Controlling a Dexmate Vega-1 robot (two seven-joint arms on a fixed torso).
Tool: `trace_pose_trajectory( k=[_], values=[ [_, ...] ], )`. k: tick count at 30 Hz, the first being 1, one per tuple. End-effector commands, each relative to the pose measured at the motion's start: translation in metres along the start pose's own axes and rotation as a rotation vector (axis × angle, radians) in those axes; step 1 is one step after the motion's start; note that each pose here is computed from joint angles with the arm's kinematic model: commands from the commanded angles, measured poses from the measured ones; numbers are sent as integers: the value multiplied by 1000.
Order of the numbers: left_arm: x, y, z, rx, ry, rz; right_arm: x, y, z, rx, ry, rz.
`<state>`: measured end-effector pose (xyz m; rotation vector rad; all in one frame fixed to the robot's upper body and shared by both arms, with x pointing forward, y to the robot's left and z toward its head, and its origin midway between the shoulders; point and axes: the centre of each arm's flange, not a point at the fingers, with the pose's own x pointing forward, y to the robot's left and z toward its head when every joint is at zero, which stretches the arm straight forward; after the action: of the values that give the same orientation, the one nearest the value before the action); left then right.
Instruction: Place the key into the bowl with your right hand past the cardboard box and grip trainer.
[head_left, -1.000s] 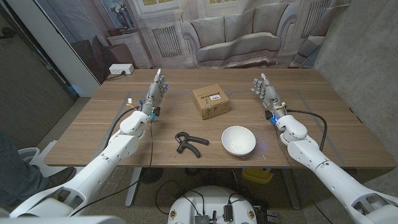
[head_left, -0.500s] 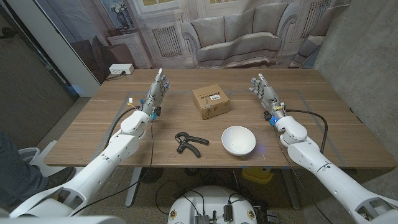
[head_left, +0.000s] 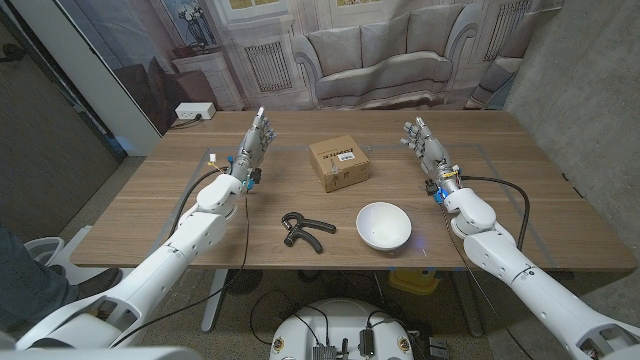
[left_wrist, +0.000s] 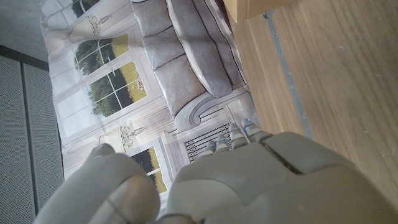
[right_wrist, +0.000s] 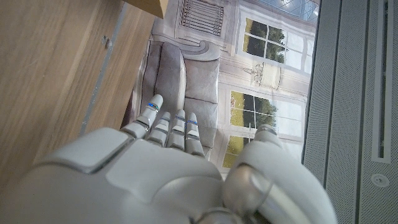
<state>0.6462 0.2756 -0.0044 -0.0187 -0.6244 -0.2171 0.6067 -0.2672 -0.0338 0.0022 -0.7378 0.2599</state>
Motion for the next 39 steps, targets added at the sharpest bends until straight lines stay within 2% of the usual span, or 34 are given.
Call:
trace_pose_trajectory(
  k=[1,6,21,31,39],
  values=[
    [11,-5,-4,-14,10,-13,-9,19,15,-98,-38,26],
    [7,-2,-4,-36,5,-10,-13,30,22,-143,-37,30],
    [-22,22,7,-16,-3,11,-16,58,22,-174,-83,28],
    [-27,25,10,-15,-18,4,-23,72,28,-222,-105,28],
    [-26,27,11,-12,-27,-2,-25,82,31,-286,-119,28]
  ],
)
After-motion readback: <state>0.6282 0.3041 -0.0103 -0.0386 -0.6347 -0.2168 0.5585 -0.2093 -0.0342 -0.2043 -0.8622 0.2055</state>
